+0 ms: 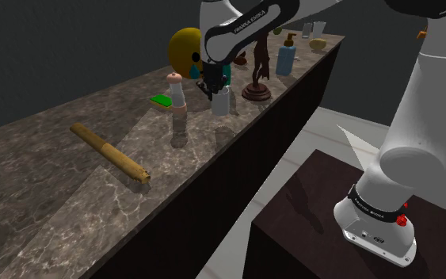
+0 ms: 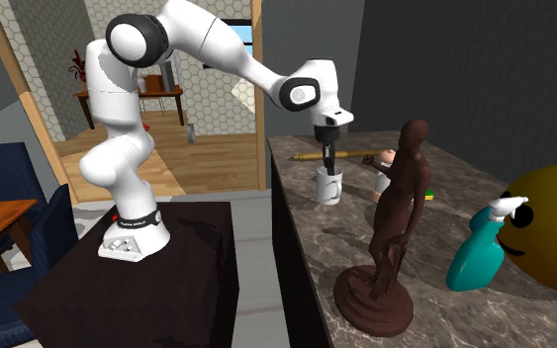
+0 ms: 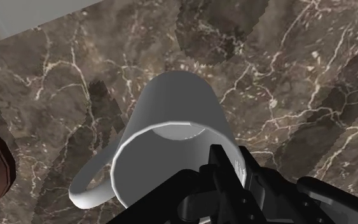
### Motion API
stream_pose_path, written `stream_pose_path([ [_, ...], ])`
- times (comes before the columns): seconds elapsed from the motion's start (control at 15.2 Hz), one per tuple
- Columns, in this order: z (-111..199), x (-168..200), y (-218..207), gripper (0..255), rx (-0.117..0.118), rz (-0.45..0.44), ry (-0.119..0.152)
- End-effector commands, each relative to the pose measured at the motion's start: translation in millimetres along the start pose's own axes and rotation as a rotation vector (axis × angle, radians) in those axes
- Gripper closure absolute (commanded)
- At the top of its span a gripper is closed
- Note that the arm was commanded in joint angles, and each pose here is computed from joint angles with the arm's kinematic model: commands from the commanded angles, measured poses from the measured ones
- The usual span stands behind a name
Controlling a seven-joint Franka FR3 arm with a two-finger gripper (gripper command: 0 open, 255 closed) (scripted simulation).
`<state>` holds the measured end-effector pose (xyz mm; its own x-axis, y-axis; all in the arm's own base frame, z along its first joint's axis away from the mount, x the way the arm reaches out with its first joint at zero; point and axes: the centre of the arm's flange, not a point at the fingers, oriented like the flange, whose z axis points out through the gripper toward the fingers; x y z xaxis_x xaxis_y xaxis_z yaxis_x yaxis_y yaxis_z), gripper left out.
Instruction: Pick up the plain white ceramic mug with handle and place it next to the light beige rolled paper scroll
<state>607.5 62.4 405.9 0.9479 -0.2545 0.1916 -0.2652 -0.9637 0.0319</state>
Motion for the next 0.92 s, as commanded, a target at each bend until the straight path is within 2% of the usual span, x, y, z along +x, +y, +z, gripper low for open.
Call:
stream_pose_path([
  [0.0,-10.1,2.5,0.9,255,0.000,0.000,0.000],
  [0.86,-77.5,15.7,3.0,255,0.000,0.000,0.000],
])
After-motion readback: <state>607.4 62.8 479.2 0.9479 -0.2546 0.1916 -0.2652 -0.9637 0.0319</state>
